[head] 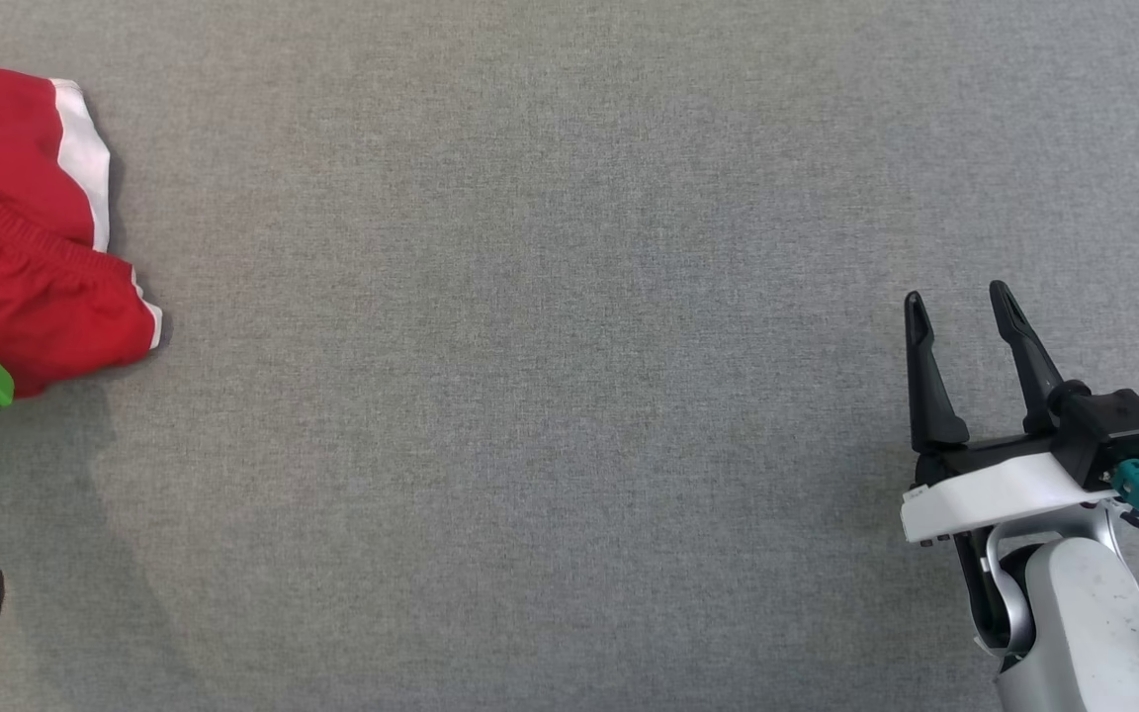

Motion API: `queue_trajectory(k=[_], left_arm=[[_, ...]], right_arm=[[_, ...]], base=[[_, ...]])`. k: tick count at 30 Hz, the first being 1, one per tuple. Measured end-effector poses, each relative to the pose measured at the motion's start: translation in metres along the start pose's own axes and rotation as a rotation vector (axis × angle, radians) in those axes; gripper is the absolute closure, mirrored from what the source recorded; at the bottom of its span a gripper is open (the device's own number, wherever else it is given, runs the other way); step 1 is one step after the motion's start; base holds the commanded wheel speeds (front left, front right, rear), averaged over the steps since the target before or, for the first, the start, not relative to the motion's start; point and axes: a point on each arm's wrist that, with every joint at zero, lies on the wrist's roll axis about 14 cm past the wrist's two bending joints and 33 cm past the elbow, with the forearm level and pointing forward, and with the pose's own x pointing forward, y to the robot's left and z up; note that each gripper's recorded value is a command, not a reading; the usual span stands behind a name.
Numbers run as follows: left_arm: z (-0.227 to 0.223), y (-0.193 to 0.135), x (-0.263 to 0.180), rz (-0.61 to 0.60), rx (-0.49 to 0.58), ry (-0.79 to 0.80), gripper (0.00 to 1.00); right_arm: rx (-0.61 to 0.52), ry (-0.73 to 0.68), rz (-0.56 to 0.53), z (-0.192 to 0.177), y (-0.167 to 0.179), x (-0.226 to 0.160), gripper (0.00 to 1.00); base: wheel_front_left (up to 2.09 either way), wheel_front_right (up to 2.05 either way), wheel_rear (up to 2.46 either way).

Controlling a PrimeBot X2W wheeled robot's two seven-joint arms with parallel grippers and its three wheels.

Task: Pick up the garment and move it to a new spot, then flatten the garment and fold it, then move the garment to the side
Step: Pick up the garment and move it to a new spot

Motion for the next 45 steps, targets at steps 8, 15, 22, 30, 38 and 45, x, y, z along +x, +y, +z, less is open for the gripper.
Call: queue_trajectory(k=[8, 15, 22, 30, 38, 45], left_arm=[[0.059, -0.003, -0.013, -0.016, 0.028, -0.224, 1.0], [0.146, -0.021, -0.044, -0.063, 0.095, -0.511, 1.0], [0.221, -0.073, -0.082, -0.184, 0.153, -0.749, 1.0], [0.26, -0.183, -0.127, -0.431, 0.212, -0.903, 1.0], [0.233, -0.303, -0.167, -0.734, 0.24, -0.906, 1.0], [0.169, -0.379, -0.179, -0.942, 0.238, -0.789, 1.0]], right_arm=[[0.007, -0.027, 0.004, 0.011, 0.004, -0.004, 0.0], [0.025, -0.05, 0.008, 0.022, 0.008, -0.012, 0.0], [0.052, -0.059, -0.024, 0.027, -0.001, -0.025, 0.0], [0.075, -0.086, -0.102, 0.038, -0.025, -0.045, 0.0], [0.081, -0.108, -0.2, 0.047, -0.055, -0.07, 0.0], [0.084, -0.11, -0.267, 0.049, -0.074, -0.088, 0.0]], base=[[0.0, 0.0, 0.0], [0.0, 0.0, 0.0], [0.0, 0.0, 0.0], [0.0, 0.0, 0.0], [0.0, 0.0, 0.0], [0.0, 0.0, 0.0]])
